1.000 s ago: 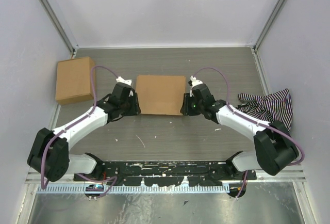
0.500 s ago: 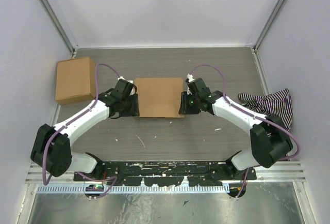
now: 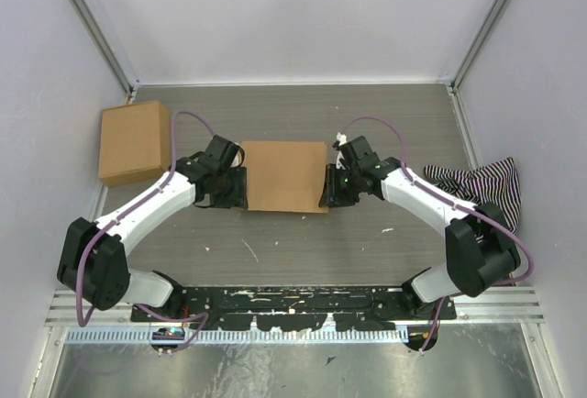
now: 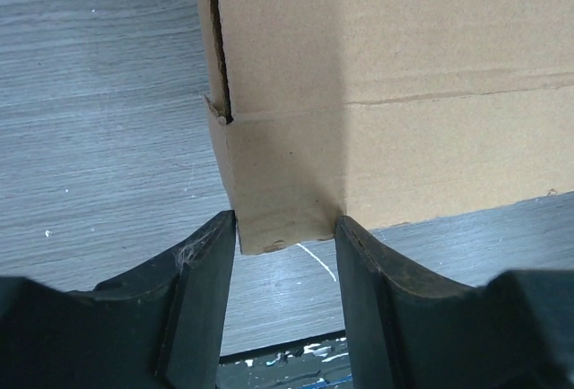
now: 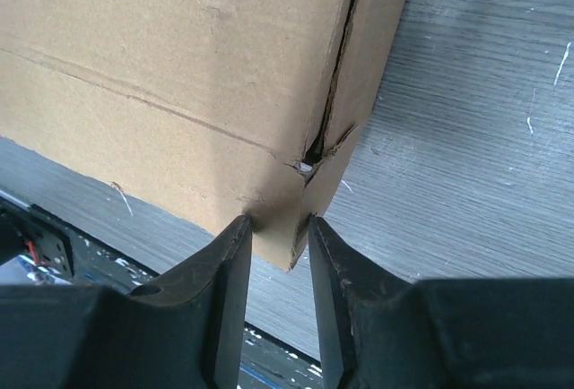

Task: Fold the paper box

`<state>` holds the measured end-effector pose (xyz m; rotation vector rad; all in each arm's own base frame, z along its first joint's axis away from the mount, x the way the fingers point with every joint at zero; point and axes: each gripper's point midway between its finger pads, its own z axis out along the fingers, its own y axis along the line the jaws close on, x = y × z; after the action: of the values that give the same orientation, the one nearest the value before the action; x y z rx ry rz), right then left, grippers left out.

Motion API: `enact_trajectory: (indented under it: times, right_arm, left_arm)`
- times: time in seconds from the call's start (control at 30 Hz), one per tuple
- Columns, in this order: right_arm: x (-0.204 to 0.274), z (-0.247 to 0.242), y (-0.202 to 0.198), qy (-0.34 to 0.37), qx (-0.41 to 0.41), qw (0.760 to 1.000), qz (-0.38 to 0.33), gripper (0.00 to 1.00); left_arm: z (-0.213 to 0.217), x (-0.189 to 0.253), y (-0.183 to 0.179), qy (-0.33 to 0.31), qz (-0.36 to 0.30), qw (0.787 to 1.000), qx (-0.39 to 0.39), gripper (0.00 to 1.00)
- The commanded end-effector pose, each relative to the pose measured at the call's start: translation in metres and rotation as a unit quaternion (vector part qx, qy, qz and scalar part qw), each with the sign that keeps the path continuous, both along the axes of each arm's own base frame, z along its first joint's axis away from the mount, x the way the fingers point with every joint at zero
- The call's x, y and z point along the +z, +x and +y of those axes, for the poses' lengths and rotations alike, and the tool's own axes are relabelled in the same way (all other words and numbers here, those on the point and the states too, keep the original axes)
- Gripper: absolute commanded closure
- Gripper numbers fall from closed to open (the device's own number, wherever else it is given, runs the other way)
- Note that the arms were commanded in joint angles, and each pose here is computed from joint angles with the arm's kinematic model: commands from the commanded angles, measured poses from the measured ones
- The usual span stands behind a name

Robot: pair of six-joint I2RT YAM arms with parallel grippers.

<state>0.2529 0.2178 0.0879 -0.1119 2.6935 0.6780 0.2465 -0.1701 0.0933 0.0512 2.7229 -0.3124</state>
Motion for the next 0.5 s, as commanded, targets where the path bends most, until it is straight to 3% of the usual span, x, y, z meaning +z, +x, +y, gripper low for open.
enact_trajectory:
  times: [0.0,0.47]
  right_arm:
    - [0.019,0.008,0.004,0.049,0.01,0.999,0.001,0.63]
    - [0.033,0.01,0.007,0.107,0.024,0.994,0.017,0.65]
  left_arm:
    - [-0.01,0.017,-0.001,-0.022,-0.001,1.0,-0.018,0.45]
    - [-0.019,0.023,-0.008,-0.048,0.014,0.998,-0.036,0.45]
